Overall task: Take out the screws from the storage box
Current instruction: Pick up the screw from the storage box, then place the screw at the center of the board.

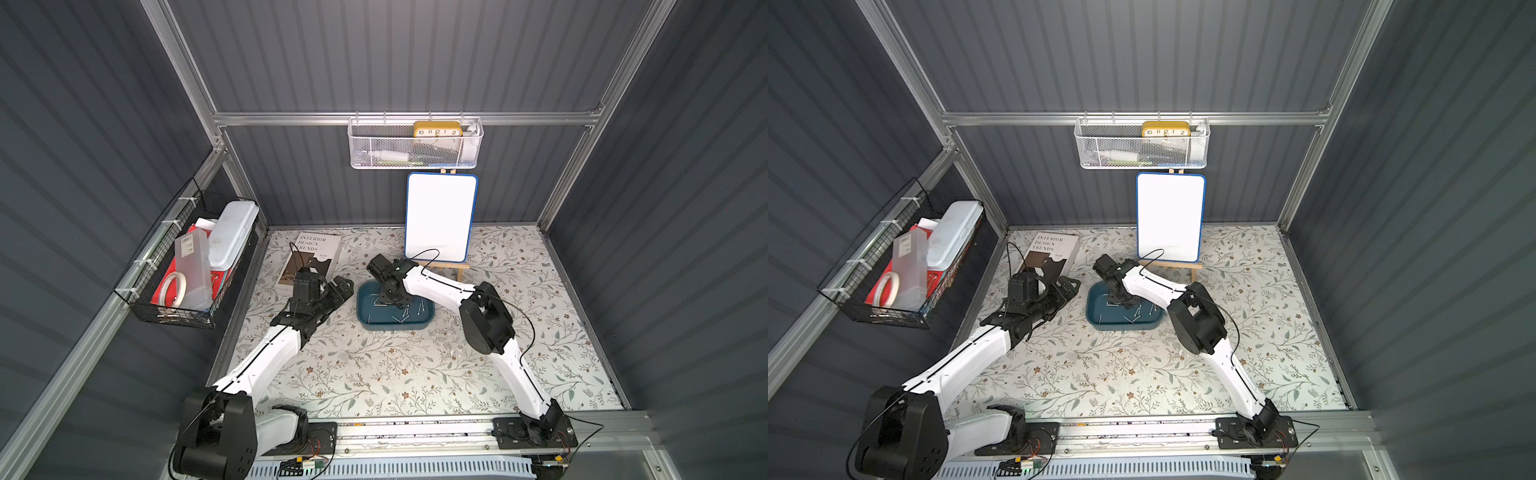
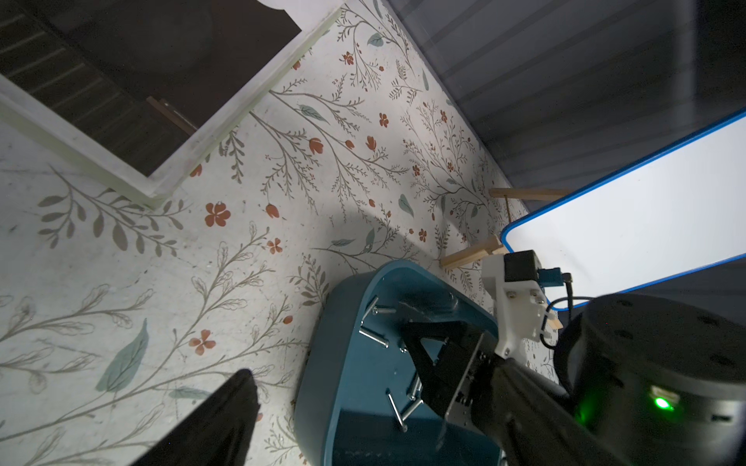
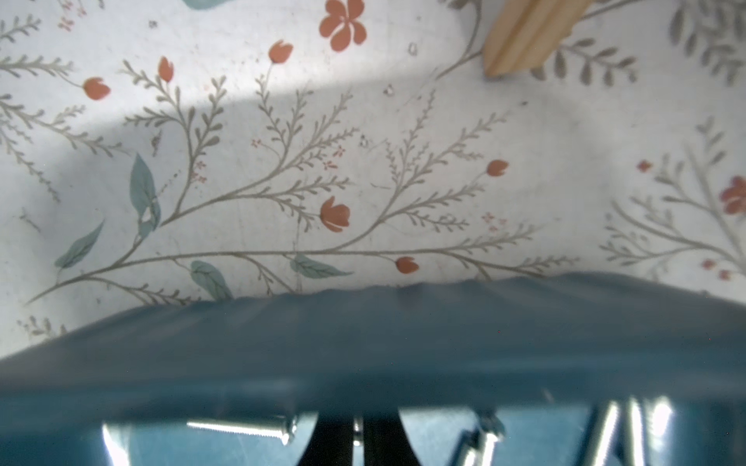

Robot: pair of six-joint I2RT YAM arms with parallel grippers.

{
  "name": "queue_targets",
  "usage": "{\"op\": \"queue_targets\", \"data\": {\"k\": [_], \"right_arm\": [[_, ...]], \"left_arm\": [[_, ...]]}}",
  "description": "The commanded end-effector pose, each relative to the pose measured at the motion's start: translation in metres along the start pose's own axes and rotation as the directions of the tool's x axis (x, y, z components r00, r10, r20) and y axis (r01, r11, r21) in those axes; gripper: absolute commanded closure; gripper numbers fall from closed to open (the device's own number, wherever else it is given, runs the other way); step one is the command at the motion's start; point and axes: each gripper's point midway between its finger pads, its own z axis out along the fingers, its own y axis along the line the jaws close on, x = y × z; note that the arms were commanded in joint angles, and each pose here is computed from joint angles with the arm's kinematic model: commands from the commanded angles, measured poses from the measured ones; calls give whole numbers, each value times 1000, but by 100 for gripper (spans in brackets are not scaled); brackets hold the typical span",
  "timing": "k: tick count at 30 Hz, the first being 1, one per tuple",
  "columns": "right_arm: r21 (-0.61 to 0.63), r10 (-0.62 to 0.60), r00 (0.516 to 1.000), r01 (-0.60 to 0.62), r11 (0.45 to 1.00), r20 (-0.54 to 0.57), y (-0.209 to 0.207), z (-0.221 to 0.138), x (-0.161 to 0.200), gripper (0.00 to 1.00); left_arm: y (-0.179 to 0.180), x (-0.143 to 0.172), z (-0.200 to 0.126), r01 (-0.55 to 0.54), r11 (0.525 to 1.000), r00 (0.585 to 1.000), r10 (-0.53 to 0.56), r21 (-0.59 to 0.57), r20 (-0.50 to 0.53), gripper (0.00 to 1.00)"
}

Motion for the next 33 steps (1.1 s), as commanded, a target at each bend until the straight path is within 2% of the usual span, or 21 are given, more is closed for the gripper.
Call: {"op": "queue_targets", "data": {"k": [1,9,16,29,33], "right_arm": [[0,-18,999,18,1000,31,-5,-26,-11,92],[-35,-43,999,44,998,23,-7,-42,-3,93],[-41,-54,998,56,998,43,-16,-65,-3,93],[-15,-143,988,144,989,60,-49,-111,1,94],[-47,-122,990,125,991,78,-63,-128,0,94]], "left_arm": [[-10,-5,3,-34,998,999,34,50,6,6],[-7,4,14,-71,996,996,74,47,-48,6],[-11,-8,11,-73,996,997,73,43,-3,6],[-9,-15,28,-122,993,993,122,9,-9,6],[-12,-14,35,-129,991,991,130,22,-34,6]]}}
